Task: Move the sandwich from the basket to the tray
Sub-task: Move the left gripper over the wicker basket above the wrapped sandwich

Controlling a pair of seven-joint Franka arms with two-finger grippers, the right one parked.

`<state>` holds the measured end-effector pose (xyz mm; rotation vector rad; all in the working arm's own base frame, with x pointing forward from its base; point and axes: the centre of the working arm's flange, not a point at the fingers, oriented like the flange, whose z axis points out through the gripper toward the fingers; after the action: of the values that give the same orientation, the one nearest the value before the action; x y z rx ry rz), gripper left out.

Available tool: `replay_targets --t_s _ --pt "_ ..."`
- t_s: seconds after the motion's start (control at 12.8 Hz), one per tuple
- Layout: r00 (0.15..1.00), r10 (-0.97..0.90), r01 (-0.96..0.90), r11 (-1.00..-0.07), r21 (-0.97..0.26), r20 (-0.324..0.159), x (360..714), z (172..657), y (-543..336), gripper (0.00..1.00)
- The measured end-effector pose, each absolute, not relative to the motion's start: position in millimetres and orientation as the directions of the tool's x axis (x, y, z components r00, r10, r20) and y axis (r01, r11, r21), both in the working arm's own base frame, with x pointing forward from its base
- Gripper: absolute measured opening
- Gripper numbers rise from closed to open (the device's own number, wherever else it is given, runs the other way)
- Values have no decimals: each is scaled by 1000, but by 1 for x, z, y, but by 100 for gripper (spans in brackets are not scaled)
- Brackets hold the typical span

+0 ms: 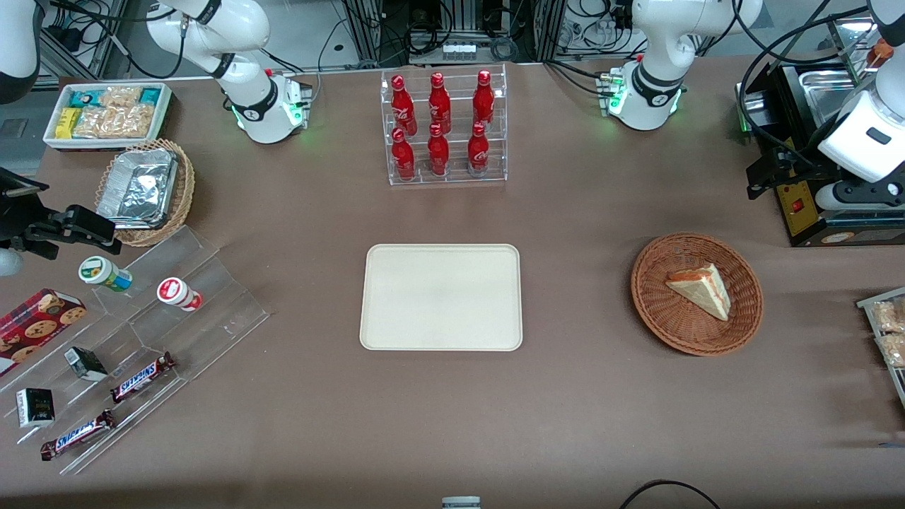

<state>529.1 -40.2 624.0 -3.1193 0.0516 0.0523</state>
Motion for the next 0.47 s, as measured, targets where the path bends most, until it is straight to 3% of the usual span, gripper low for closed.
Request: replay_targets --t_s 0.47 --pt "999 -12 -13 -1000 -13 -31 529 625 -41 100"
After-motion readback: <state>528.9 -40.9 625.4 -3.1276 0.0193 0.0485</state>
